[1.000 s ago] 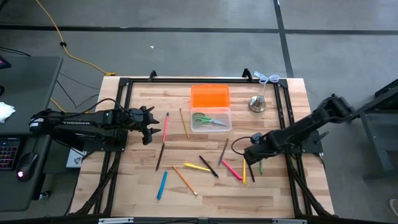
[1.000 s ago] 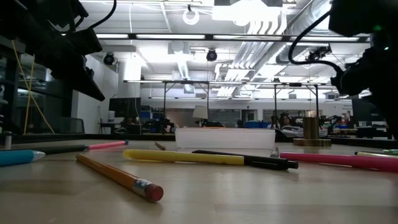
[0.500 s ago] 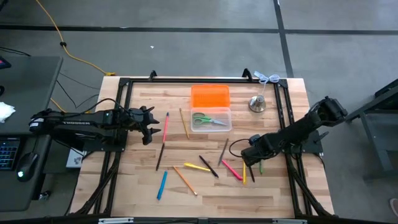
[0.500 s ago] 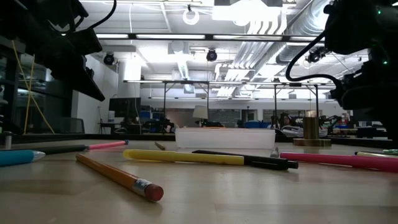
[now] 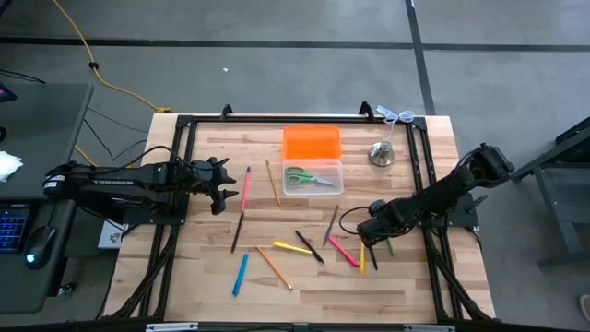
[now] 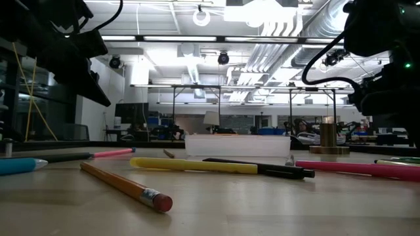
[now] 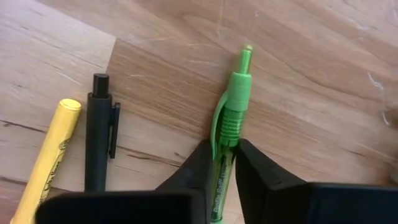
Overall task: Pick & place school supplies into a supply box
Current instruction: Put the green pen into the supply box
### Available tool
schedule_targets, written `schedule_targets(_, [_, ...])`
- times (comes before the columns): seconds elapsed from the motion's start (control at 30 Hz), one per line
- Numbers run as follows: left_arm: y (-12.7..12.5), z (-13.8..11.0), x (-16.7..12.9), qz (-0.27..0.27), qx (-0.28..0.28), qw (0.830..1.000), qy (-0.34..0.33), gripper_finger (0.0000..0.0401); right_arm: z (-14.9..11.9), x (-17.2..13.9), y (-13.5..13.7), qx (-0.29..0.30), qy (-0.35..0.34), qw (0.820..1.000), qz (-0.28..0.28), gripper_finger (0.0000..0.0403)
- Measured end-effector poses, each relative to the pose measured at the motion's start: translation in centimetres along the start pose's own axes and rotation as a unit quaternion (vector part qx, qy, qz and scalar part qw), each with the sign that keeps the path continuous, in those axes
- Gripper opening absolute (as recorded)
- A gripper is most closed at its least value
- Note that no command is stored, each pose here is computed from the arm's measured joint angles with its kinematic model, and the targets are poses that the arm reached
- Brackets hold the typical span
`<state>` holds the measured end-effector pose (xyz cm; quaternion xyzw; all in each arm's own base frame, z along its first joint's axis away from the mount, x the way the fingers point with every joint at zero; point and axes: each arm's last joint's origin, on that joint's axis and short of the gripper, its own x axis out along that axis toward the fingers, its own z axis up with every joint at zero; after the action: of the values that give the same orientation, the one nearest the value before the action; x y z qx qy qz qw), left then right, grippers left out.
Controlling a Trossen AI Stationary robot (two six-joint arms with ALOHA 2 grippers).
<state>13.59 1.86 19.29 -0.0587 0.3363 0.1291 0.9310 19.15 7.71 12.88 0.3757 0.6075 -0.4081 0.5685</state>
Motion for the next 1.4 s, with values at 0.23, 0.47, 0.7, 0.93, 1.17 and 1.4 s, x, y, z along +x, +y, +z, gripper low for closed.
schedule_targets(0.23, [0.0,0.0,0.0,0.000,0.000,1.000,0.000,0.0223,0.0,0.0,-0.1,0.008,-0.003,1.000,-0.003,0.0016])
schedule_targets(0.47, [0.0,0.0,0.0,0.000,0.000,1.000,0.000,0.0223,0.0,-0.3,-0.4,0.018,-0.005,1.000,-0.005,0.0013])
schedule_targets(0.7, [0.0,0.0,0.0,0.000,0.000,1.000,0.000,0.0223,0.2,-2.3,-1.8,0.049,-0.038,0.998,0.019,0.0009])
schedule_targets(0.93, [0.0,0.0,0.0,0.000,0.000,1.000,0.000,0.0223,0.3,-4.8,-3.3,0.072,-0.079,0.991,0.081,0.0009])
schedule_targets(1.17, [0.0,0.0,0.0,0.000,-0.006,1.000,0.000,0.0223,0.6,-7.1,-4.8,0.092,-0.133,0.973,0.163,0.0010])
schedule_targets(1.4, [0.0,0.0,0.0,0.000,-0.006,1.000,0.000,0.0223,0.9,-9.0,-6.2,0.097,-0.182,0.950,0.236,0.0010])
